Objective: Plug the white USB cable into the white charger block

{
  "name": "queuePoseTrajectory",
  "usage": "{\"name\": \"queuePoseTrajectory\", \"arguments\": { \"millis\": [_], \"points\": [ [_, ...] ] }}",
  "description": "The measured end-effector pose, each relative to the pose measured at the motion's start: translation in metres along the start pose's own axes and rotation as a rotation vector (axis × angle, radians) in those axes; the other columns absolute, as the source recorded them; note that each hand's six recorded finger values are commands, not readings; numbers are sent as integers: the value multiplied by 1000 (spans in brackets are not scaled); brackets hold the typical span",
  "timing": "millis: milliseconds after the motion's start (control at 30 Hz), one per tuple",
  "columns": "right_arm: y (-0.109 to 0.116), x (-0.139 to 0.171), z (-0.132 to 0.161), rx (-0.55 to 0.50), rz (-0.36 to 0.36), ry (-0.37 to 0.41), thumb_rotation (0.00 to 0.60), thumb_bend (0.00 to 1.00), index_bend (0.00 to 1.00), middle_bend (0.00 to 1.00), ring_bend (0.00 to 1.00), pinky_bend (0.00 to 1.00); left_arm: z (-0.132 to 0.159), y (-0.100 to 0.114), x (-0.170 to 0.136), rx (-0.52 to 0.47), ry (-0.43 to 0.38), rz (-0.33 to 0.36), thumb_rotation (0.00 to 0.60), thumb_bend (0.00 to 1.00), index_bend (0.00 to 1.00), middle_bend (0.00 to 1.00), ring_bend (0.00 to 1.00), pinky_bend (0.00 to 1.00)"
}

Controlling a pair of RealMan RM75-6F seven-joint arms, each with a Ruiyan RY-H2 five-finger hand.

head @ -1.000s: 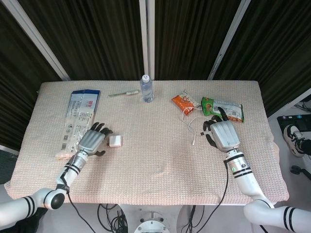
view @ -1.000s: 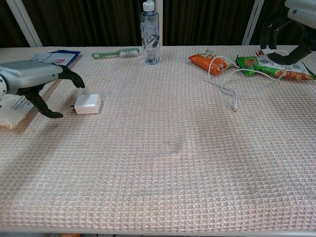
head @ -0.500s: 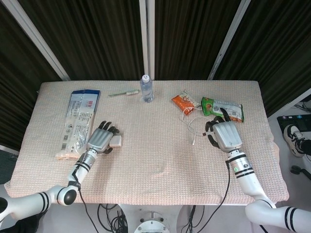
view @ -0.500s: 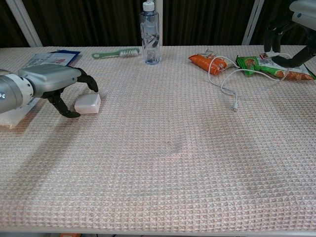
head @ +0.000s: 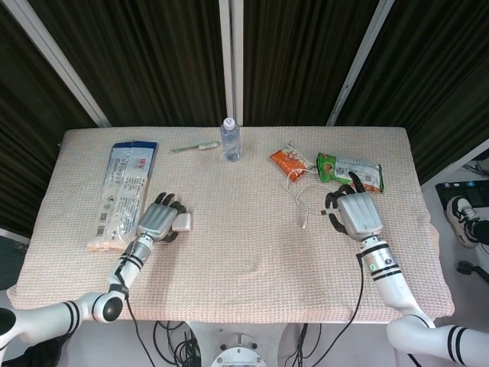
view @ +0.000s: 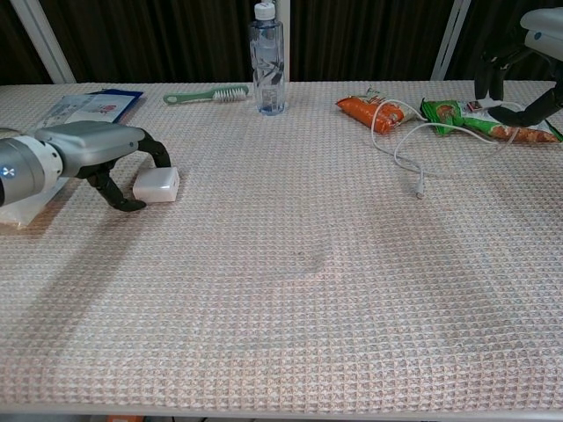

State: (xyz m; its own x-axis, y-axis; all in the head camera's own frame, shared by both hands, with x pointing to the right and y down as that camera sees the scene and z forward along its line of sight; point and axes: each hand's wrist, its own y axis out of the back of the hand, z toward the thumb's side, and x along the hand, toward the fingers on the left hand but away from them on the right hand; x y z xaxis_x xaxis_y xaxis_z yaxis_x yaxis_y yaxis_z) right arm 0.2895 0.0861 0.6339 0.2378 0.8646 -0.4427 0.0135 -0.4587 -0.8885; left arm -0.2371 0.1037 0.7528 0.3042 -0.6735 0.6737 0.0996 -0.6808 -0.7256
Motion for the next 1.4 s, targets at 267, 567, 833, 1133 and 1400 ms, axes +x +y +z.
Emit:
{"name": "queuePoseTrajectory", "arguments": {
  "millis": [267,567,833,1133,1400],
  "points": [
    [-3,1,1,-12,2,-1,600,372,569,511,293,16,3,5,2,-43,-2,25,600,372,427,397,177,3],
    [4,-12,22,-55,-10,33,600,373,577,511,296,21,17,21,-3,-119,-21,67,573,371,452,421,198,13],
    [-10,-36,77,-97,45,109,600,373,578,511,296,22,37,53,-9,-144,-28,141,518,369,452,425,198,13],
    [-16,-67,137,-117,79,151,600,373,579,511,296,22,57,83,-18,-97,-23,213,510,368,452,428,198,13],
    [-14,-86,167,-172,92,132,600,373,580,510,296,22,67,97,-23,-30,-2,258,512,367,452,429,198,11]
  ]
}}
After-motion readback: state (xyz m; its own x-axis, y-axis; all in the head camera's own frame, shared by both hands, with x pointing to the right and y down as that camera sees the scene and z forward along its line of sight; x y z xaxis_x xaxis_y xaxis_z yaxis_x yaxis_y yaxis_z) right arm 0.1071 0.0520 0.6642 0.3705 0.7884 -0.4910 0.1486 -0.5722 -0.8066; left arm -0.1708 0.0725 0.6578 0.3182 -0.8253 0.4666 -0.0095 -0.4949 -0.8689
